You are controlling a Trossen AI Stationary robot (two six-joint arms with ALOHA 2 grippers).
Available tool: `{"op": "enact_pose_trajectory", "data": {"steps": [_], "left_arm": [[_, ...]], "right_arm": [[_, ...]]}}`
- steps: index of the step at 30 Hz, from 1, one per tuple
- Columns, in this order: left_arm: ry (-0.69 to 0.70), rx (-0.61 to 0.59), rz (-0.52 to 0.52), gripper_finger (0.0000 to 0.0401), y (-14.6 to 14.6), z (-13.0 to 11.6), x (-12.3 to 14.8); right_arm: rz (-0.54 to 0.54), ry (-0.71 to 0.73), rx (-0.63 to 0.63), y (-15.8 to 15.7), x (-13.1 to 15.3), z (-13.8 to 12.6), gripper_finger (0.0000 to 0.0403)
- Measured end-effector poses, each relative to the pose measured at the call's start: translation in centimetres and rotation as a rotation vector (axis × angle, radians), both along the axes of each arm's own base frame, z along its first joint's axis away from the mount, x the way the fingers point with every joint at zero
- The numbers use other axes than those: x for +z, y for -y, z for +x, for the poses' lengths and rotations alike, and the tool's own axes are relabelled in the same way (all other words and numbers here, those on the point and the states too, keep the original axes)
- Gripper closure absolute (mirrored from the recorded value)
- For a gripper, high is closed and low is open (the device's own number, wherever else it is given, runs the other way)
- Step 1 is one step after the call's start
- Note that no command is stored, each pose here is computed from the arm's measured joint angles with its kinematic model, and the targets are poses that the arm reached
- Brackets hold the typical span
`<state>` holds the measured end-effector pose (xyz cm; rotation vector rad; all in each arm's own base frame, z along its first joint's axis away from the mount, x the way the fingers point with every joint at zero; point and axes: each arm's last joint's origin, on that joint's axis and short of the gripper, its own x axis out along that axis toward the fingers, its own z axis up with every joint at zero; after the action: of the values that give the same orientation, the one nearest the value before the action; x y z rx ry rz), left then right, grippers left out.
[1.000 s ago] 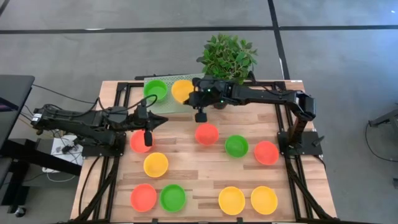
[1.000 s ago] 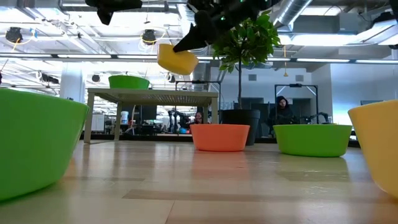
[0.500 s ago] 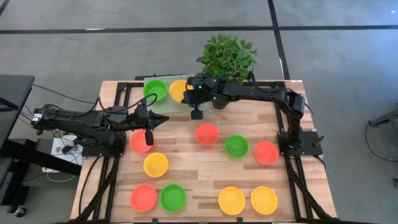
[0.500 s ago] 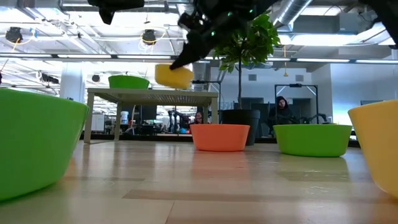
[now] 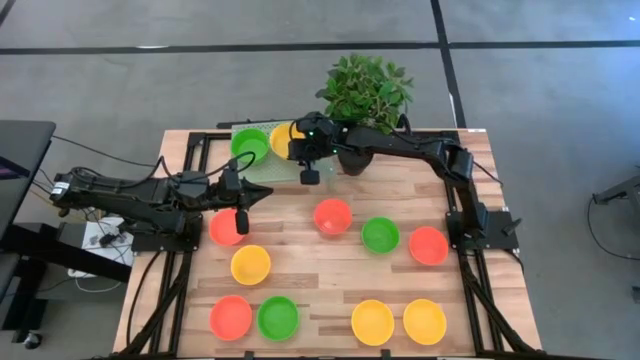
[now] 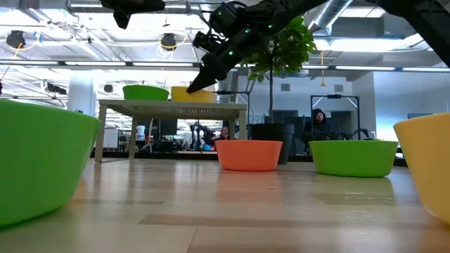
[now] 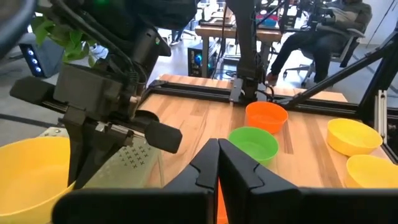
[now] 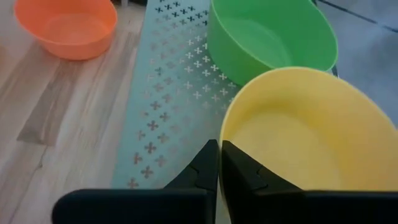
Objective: Pick & Place Mini bowls
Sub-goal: Put the yellow bowl on the shelf, then put the orange bowl on the shelf
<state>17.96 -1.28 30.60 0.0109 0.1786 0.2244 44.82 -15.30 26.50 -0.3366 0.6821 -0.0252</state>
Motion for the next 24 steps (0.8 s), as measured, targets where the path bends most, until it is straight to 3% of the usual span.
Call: {"op": "enact_pose_trajectory", "data": {"steps": [14, 24], "left_arm": [[0.0, 0.0, 0.0, 0.0393, 0.0, 0.0, 0.0], [0.005, 0.005, -0.028, 0.0393, 0.0, 0.0, 0.0]], "right_arm": [[-0.011, 0.005, 0.024, -0.8, 0.4, 0.1, 0.033], [-0.057, 0.078, 0.119, -5.1, 5.7, -1.6, 0.0305]]}}
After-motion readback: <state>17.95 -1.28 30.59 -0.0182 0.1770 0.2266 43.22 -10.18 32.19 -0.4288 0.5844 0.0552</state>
